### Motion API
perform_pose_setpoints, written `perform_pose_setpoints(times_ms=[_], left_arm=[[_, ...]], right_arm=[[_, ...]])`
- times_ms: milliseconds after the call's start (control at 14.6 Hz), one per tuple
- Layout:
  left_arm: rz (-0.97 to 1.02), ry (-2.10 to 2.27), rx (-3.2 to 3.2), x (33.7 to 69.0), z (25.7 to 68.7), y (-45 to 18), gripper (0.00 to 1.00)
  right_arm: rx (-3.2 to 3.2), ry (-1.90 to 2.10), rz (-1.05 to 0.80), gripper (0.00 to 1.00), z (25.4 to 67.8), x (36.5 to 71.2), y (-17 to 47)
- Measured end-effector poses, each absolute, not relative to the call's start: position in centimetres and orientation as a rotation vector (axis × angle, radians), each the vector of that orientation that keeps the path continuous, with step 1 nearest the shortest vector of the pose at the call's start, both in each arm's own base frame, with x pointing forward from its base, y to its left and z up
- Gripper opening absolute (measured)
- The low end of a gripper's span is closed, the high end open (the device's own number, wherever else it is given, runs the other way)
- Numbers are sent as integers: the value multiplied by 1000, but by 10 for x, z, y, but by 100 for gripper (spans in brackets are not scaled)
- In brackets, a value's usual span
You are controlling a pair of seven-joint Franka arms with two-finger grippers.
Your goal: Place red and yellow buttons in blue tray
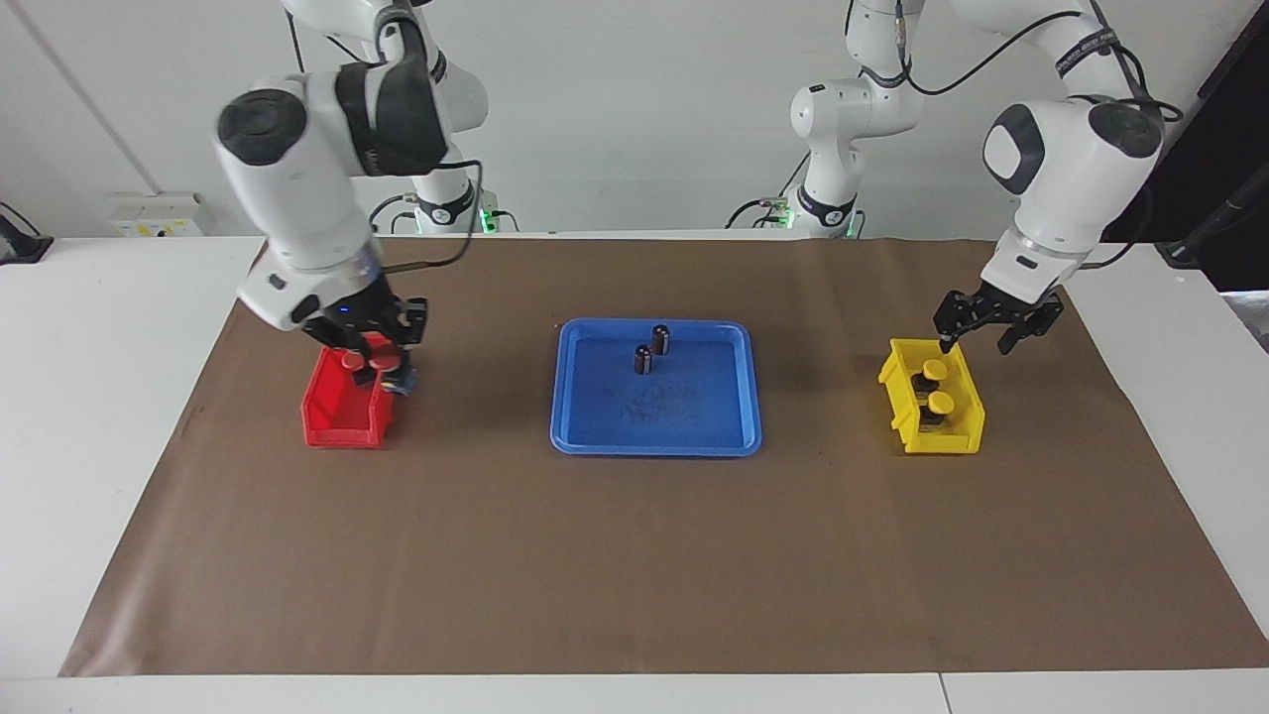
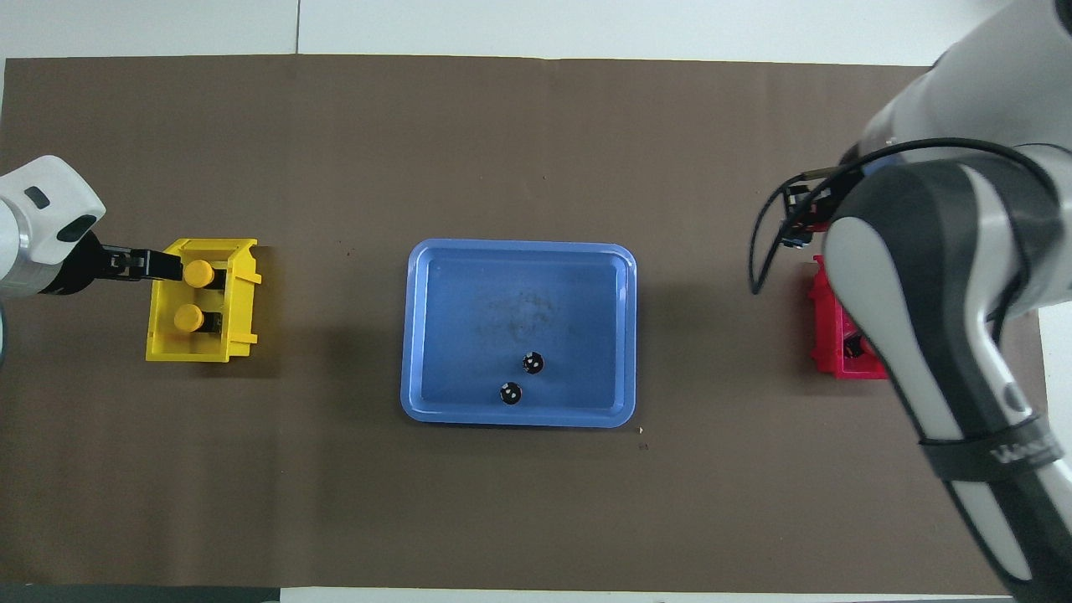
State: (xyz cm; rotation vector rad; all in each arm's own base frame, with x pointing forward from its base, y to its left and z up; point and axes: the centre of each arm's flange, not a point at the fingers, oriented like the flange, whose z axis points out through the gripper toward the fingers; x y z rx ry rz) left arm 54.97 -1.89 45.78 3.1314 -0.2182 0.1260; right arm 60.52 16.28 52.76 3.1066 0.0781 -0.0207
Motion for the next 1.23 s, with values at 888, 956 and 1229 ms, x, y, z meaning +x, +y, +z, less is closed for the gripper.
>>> perform_pose_setpoints(times_ms=[888, 956, 1229], left_arm=[[113, -215, 3123, 568, 373, -19, 70], [108, -215, 3123, 567, 372, -19, 70], [80, -210, 3124, 562, 364, -17, 68]], right_arm=[[3144, -38, 52, 41, 395, 541, 403], [3139, -42, 41, 41, 388, 537, 407], [3128, -47, 22, 41, 370, 534, 403]])
